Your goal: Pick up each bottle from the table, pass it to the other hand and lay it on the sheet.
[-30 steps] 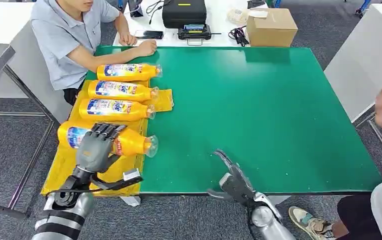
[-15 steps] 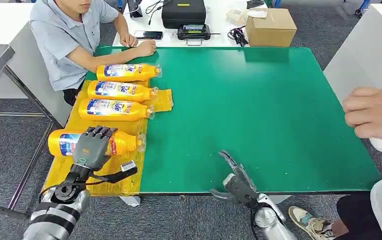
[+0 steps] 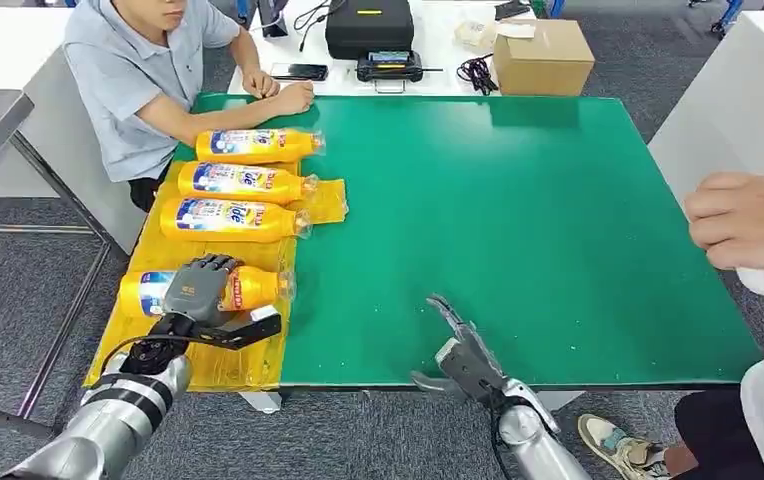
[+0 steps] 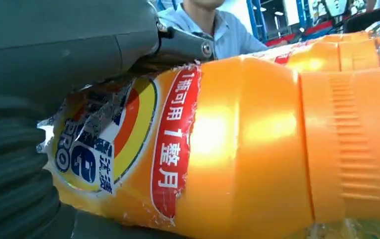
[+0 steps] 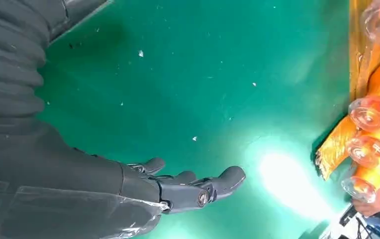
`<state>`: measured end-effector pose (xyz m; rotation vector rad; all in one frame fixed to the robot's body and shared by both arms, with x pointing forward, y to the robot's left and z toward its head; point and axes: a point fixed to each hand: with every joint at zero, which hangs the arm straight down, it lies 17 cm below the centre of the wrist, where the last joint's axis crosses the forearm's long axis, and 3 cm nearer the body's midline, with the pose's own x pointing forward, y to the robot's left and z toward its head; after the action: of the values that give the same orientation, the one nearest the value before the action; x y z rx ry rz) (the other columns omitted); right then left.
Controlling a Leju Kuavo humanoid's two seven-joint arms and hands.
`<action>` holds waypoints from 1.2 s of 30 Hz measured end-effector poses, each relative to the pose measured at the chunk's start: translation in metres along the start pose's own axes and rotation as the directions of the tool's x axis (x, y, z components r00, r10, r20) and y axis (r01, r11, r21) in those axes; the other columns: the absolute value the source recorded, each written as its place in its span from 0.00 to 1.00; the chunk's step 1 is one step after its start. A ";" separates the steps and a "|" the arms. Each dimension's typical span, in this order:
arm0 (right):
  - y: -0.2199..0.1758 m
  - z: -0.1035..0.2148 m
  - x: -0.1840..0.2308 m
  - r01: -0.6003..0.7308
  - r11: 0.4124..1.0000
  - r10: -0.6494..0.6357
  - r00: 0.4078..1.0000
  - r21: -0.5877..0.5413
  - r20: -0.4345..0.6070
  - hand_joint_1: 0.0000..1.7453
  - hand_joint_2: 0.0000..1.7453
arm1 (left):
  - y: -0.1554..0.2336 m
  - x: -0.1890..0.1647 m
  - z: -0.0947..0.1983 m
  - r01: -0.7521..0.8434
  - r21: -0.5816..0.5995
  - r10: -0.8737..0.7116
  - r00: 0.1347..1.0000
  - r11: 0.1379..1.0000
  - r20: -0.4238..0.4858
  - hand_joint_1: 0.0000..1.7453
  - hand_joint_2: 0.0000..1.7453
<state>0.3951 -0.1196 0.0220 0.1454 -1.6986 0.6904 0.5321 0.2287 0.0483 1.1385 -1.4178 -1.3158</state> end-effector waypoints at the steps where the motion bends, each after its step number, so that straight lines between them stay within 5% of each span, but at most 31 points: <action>1: 0.000 0.000 0.000 0.001 1.000 -0.001 1.000 0.000 0.000 0.00 1.00 | -0.001 0.001 -0.001 -0.002 -0.005 0.002 1.000 1.000 0.003 0.24 1.00; 2: 0.000 -0.001 0.000 0.002 1.000 -0.002 1.000 0.000 0.000 0.00 1.00 | -0.002 0.001 -0.001 -0.008 -0.010 0.008 1.000 1.000 0.003 0.10 1.00; 4: 0.002 -0.001 0.000 0.004 1.000 -0.004 1.000 0.001 -0.002 0.00 1.00 | -0.004 0.004 -0.002 -0.025 -0.022 0.025 1.000 0.999 0.007 0.00 1.00; 18: 0.006 -0.002 -0.001 0.012 1.000 -0.012 1.000 0.005 -0.006 0.00 1.00 | -0.009 0.014 -0.005 -0.063 -0.060 0.064 0.998 0.996 0.014 0.00 1.00; 26: 0.006 -0.004 -0.001 -0.001 1.000 0.001 1.000 0.013 -0.004 0.00 1.00 | -0.022 0.019 -0.008 -0.100 -0.177 0.106 0.994 0.979 0.024 0.00 1.00; 36: 0.004 -0.006 0.004 -0.045 0.999 0.045 0.999 0.012 0.016 0.00 1.00 | -0.019 0.027 -0.006 -0.113 -0.136 0.119 0.992 0.984 0.039 0.00 1.00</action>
<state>0.3971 -0.1123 0.0243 0.1217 -1.7170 0.7347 0.5332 0.2009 0.0302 0.9287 -1.3866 -1.3405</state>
